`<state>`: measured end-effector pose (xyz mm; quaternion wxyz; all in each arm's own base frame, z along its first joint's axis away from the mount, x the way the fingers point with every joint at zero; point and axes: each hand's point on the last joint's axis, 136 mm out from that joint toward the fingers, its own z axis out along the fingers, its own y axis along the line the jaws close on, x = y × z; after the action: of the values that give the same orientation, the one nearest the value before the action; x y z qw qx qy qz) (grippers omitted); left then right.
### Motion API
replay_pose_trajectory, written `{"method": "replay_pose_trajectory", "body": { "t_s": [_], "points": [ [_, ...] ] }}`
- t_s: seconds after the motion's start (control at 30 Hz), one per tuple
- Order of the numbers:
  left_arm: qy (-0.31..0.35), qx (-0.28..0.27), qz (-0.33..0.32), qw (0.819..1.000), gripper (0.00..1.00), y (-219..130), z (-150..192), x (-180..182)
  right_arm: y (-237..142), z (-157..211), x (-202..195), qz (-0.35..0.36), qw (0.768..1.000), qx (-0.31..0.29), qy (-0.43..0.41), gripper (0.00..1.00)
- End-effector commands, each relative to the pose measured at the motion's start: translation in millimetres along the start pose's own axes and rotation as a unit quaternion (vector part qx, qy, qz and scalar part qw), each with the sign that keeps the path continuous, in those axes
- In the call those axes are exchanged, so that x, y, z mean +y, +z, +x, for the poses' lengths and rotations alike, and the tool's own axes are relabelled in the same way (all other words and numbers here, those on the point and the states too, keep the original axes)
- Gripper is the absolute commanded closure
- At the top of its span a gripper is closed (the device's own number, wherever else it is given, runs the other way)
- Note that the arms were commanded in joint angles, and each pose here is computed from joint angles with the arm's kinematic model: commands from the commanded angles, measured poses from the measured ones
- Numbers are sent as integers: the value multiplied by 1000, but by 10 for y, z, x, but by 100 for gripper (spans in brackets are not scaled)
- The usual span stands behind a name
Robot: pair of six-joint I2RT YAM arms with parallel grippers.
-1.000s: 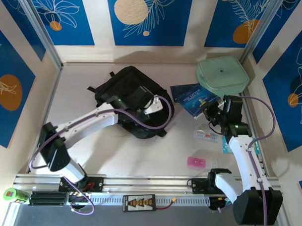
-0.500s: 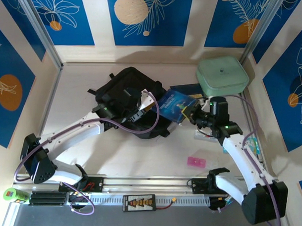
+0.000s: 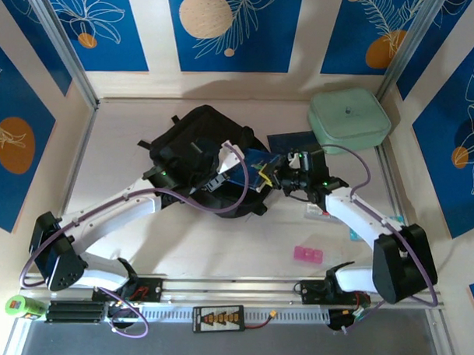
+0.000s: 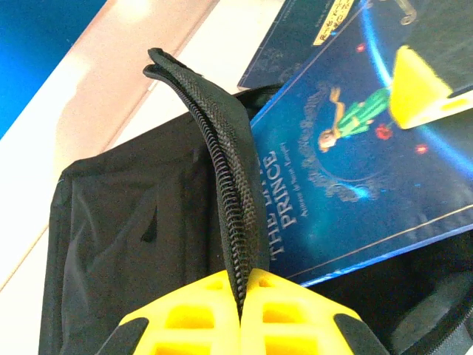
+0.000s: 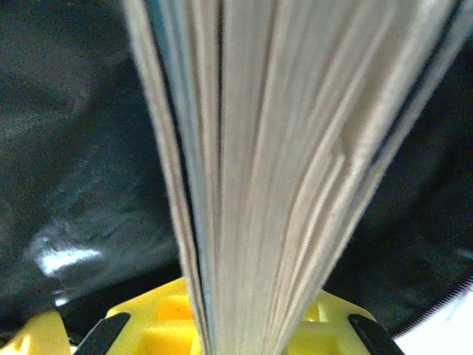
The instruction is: Pack books, pencil case, and school supplies into a backpack
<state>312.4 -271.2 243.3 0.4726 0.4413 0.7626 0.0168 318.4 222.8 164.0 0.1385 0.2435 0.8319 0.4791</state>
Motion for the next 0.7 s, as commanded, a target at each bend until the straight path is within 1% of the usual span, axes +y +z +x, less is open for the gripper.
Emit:
{"method": "replay_pose_trajectory", "body": {
  "t_s": [0.0, 0.13, 0.23, 0.37, 0.53, 0.67],
  "points": [
    [-16, -63, -9, 998, 100, -154, -286, 121, 103, -80, 391, -49, 999, -6, -20, 93],
    [-20, -69, -14, 997, 100, -173, -313, 145, 399, -130, 260, -11, 999, -17, -26, 93],
    [-23, -68, -16, 997, 100, -175, -308, 157, 622, -178, 84, 23, 999, -26, -14, 94],
    [-28, -70, -15, 997, 100, -202, -314, 162, 837, -249, -26, 46, 998, -34, -11, 94],
    [-32, -70, -15, 997, 100, -193, -300, 156, 1115, -276, -150, 72, 997, -33, 24, 94],
    [-43, -53, -44, 997, 100, -151, -258, 257, 1365, -403, -303, 71, 992, -91, 52, 93]
  ]
}}
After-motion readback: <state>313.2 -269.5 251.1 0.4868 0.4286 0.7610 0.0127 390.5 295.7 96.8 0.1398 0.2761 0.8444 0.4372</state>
